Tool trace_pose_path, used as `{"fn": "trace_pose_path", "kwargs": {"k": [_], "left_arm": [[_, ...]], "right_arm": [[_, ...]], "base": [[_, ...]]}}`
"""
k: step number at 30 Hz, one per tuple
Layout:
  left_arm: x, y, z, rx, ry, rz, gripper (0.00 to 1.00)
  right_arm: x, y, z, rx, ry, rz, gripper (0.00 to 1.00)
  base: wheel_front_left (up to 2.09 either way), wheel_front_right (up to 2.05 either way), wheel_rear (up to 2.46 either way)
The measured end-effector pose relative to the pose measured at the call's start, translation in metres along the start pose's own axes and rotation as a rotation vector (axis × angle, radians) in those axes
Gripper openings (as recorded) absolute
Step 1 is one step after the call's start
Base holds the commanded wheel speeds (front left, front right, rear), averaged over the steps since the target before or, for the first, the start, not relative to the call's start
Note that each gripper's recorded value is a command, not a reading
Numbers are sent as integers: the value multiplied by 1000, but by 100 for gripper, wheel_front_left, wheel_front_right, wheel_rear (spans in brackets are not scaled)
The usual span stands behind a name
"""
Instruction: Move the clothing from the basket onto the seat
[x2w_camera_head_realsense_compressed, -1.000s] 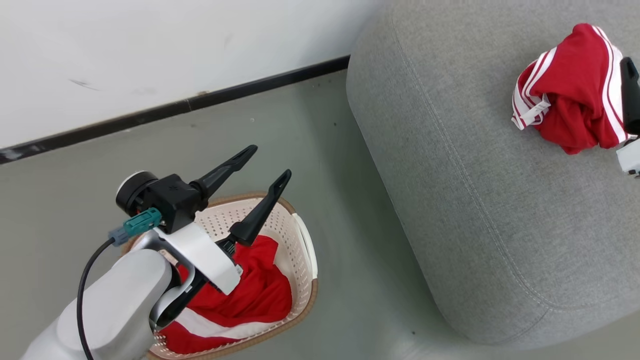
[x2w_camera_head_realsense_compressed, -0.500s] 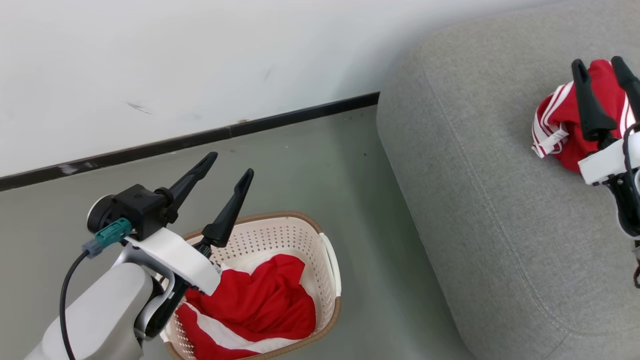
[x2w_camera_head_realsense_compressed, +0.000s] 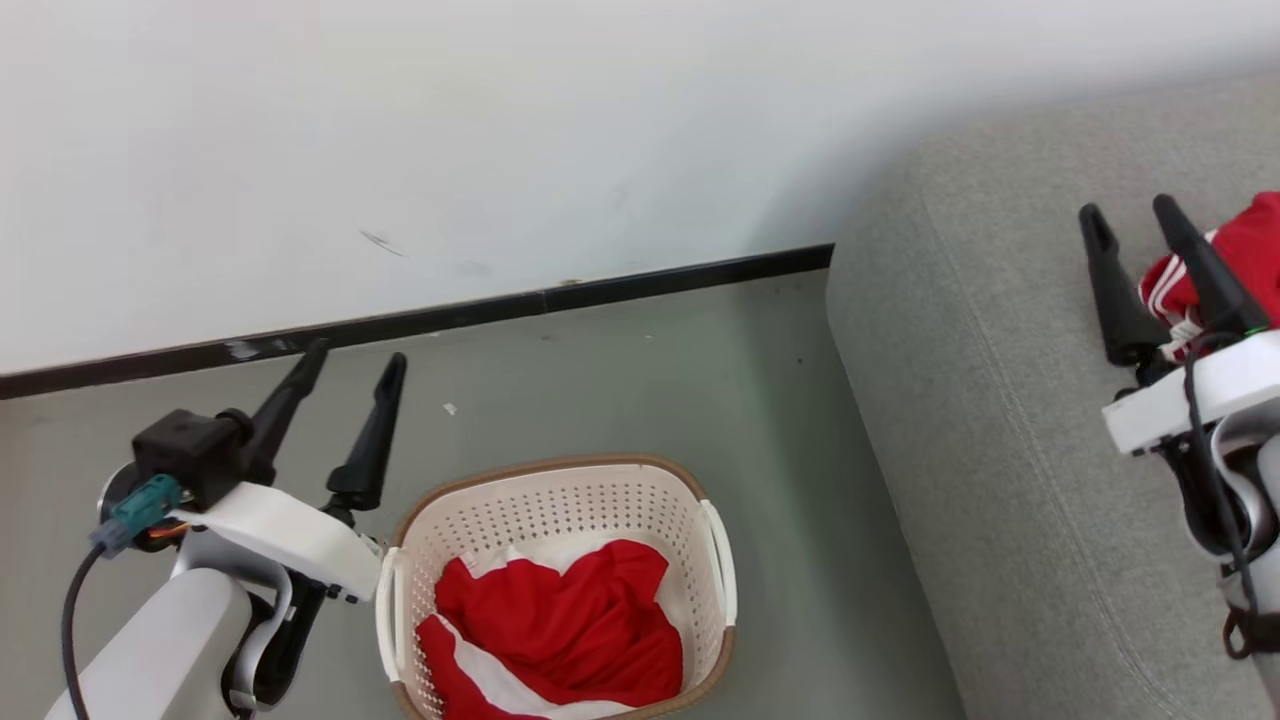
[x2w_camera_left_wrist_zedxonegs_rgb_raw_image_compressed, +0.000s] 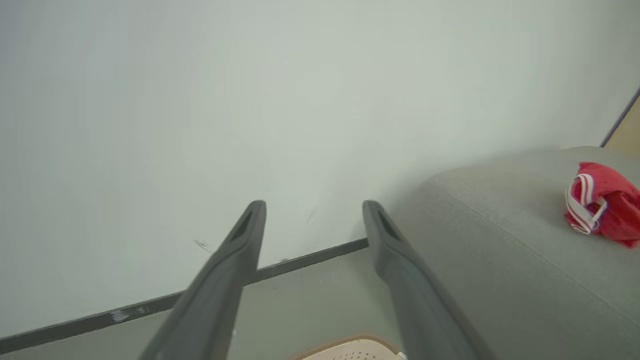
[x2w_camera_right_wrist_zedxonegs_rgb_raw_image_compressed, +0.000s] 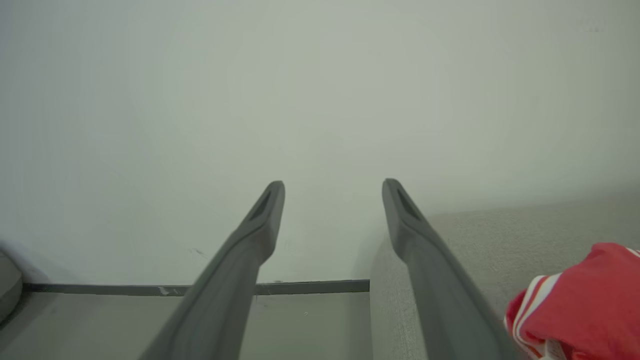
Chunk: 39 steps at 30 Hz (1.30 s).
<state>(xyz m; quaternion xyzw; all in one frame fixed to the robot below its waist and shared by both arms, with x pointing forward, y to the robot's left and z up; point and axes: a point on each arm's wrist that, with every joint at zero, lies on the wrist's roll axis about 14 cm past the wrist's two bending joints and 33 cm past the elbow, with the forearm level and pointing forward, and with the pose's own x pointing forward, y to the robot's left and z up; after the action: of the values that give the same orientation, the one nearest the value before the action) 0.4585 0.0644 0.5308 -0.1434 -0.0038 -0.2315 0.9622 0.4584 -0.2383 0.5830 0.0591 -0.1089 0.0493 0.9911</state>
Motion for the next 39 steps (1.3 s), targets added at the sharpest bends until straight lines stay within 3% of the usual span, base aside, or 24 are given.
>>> {"fn": "trace_pose_path", "kwargs": {"k": [6, 18, 24, 29, 39], "left_arm": [[-24, 34, 20, -22, -64, 157, 100], [-78, 75, 30, -48, -128, 384, 100], [-99, 76, 31, -75, -156, 439, 100], [-114, 81, 32, -46, -166, 474, 100], [-134, 81, 25, 5, -149, 497, 100]], "right_arm": [[-10, 28, -10, 25, 8, 51, 100], [-31, 54, -20, 127, 3, 47, 100], [-50, 67, -34, 134, 45, 58, 100], [-60, 66, -36, 161, 44, 27, 100], [-76, 82, -46, 124, 83, 69, 100]], "base": [[0, 0, 0], [0, 0, 0], [0, 0, 0], [0, 0, 0], [0, 0, 0]]}}
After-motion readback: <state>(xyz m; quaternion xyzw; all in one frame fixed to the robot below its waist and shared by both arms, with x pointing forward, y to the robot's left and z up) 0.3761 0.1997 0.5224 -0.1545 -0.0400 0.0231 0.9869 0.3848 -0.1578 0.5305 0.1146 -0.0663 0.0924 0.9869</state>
